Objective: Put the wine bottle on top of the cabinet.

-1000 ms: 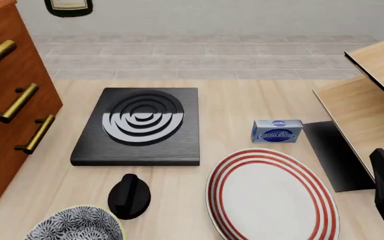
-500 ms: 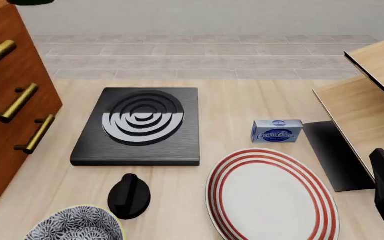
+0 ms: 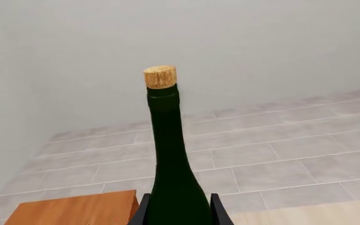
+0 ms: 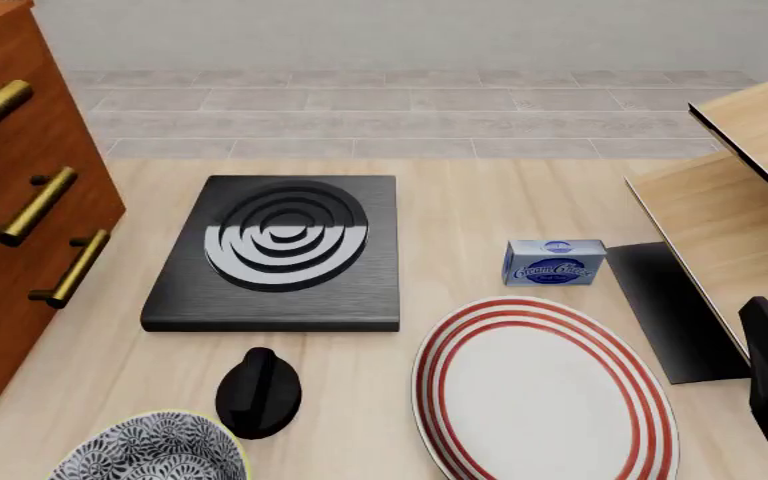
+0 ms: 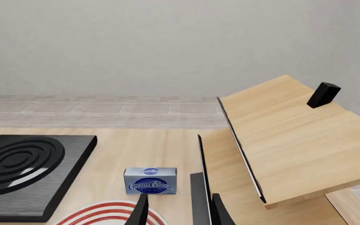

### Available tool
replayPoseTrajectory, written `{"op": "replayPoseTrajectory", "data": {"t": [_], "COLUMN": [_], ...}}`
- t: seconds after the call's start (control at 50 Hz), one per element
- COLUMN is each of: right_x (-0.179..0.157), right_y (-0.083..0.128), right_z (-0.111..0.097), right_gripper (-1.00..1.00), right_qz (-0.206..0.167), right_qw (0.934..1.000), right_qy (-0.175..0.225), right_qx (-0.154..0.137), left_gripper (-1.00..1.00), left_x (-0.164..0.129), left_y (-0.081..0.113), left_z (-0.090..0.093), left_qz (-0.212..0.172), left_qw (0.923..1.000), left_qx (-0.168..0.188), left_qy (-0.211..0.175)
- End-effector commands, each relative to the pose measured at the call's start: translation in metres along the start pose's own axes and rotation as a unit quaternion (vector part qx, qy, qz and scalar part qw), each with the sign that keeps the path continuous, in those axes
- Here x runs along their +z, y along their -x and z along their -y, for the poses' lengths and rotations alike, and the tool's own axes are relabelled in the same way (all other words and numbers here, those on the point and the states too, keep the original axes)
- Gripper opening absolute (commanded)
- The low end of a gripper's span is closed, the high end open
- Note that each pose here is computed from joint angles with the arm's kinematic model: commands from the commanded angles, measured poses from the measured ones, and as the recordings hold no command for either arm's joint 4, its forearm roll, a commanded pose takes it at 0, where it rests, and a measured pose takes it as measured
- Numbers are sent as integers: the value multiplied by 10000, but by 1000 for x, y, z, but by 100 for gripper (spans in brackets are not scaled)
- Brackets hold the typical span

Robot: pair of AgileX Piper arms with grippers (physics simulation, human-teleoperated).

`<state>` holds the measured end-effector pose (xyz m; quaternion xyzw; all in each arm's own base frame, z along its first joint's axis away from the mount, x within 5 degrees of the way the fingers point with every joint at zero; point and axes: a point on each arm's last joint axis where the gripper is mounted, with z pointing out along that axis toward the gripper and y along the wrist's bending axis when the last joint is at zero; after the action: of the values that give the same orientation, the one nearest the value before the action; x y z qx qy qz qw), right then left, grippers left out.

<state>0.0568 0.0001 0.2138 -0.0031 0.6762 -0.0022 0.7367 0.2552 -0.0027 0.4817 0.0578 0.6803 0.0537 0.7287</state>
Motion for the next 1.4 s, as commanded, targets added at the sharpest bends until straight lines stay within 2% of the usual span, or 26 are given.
{"op": "replayPoseTrajectory", "data": {"t": [0.02, 0.28, 0.42, 0.68, 0.94, 1.14, 1.24, 1.4], "right_x": [0, 0, 0, 0, 0, 0, 0, 0], "right_y": [0, 0, 0, 0, 0, 0, 0, 0], "right_z": [0, 0, 0, 0, 0, 0, 0, 0], "right_gripper": [100, 100, 100, 100, 100, 100, 100, 100], "right_qz": [0, -1, 0, 1, 0, 0, 0, 0], "right_qw": [10000, 10000, 10000, 10000, 10000, 10000, 10000, 10000], "right_qy": [0, 1, -1, 0, -1, 0, 1, 1], "right_qx": [-1, 0, 0, 1, 0, 0, 0, 0], "left_gripper": [-100, -100, -100, -100, -100, -100, -100, -100], "left_x": [-9, -15, -13, -14, -10, -8, -5, -4], "left_y": [6, 9, -1, -6, -17, -32, -50, -74], "left_z": [-17, -36, -48, -70, -85, -102, -115, -126], "left_qz": [79, 69, -13, -116, -217, -343, -492, -691], "left_qw": [9989, 9966, 9941, 9889, 9841, 9780, 9727, 9676], "left_qx": [319, 390, 441, 468, 584, 631, 655, 683], "left_qy": [338, 728, 990, 1406, 1665, 1959, 2173, 2329]}}
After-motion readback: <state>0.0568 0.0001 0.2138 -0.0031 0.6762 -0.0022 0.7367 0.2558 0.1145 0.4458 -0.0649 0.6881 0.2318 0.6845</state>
